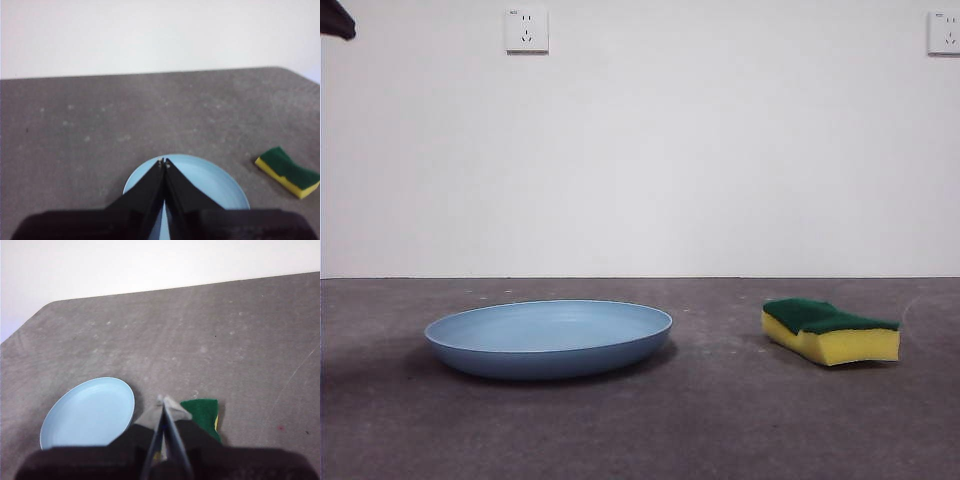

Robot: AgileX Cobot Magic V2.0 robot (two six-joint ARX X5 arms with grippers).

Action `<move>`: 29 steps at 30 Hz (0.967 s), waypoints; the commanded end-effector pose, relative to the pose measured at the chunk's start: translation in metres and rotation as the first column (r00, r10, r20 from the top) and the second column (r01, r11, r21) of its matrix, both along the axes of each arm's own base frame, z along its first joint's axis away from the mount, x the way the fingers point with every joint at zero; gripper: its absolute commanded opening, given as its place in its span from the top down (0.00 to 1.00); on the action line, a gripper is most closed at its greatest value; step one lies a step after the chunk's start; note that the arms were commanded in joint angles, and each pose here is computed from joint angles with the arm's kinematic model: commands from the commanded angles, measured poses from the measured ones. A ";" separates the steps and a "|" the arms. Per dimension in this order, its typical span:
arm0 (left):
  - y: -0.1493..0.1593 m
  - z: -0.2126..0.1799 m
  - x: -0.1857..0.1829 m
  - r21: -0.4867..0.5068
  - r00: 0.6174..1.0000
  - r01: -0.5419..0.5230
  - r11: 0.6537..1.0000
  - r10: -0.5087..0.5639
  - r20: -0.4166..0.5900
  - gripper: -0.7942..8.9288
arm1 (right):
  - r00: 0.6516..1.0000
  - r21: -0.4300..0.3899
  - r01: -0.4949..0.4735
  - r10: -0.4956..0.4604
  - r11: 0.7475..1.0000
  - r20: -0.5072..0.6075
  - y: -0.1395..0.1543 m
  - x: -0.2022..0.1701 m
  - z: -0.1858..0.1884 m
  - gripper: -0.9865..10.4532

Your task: Pick up the plate,pick up the cloth,clean the plate with the cloth

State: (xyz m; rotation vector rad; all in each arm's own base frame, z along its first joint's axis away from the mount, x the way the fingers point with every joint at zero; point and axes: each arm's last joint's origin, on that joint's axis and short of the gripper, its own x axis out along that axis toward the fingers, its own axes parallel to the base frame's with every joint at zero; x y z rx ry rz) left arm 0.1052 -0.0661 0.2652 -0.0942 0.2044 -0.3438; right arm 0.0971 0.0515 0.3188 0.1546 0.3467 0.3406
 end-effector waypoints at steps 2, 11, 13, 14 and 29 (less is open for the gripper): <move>0.000 -0.005 0.000 0.012 1.000 0.000 1.000 0.000 -0.032 0.92 | 1.000 0.013 0.002 -0.002 1.000 -0.009 0.001 0.000 -0.002 0.91; 0.008 -0.006 -0.004 0.098 0.999 -0.040 0.994 0.042 -0.011 0.92 | 1.000 0.013 0.003 -0.003 1.000 -0.009 0.000 0.000 -0.002 0.91; 0.015 -0.005 -0.003 0.090 0.997 -0.082 0.993 0.082 -0.001 0.92 | 1.000 0.013 0.002 -0.002 1.000 -0.010 0.001 0.000 -0.002 0.91; 0.018 -0.006 -0.001 0.084 0.996 -0.091 0.992 0.092 -0.002 0.92 | 1.000 0.012 0.002 -0.002 1.000 -0.010 0.001 0.000 -0.002 0.91; 0.060 -0.087 -0.006 0.006 0.953 -0.297 0.955 0.297 0.054 0.92 | 1.000 0.012 0.002 -0.002 1.000 -0.011 0.001 0.000 -0.003 0.91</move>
